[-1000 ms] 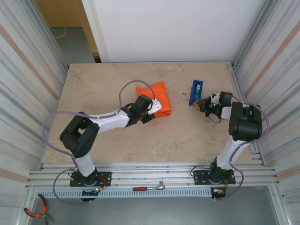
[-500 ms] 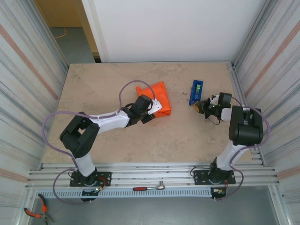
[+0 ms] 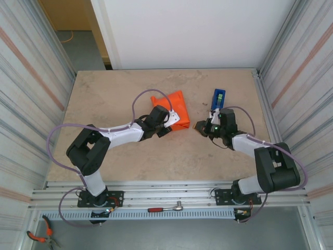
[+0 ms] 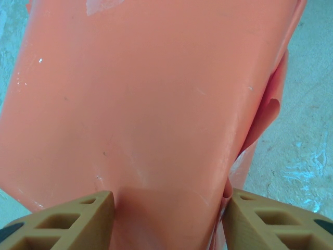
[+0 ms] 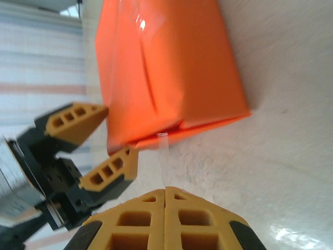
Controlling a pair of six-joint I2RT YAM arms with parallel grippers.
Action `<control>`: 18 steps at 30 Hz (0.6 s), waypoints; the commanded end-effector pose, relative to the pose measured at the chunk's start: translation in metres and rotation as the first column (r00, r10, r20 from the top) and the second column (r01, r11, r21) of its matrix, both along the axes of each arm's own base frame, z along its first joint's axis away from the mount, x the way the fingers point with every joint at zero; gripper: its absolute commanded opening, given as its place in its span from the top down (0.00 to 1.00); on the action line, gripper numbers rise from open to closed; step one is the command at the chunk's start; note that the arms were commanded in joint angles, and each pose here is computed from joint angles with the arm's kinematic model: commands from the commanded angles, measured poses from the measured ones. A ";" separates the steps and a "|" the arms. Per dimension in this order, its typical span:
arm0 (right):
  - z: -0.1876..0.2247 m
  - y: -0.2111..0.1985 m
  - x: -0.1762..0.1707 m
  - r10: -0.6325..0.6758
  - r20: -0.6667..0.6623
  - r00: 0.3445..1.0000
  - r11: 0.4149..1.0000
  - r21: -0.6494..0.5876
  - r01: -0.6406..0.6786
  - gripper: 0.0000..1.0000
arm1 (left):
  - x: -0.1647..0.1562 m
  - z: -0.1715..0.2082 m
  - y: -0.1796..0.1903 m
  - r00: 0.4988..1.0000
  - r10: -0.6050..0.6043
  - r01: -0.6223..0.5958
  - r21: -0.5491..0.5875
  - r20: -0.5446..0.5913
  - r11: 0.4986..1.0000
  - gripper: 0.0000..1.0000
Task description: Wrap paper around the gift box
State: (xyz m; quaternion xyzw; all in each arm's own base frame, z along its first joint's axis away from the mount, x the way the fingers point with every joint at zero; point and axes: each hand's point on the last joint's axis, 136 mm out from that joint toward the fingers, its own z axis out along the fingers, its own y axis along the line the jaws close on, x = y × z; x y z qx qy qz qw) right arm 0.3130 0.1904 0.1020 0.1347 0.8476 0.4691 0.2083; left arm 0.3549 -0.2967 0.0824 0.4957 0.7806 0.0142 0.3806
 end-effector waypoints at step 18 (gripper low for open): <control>0.024 0.058 0.002 0.062 0.331 0.942 0.996 -0.079 -0.038 1.00 | -0.019 -0.038 0.005 0.995 -0.017 0.023 0.064 -0.097 0.998 0.44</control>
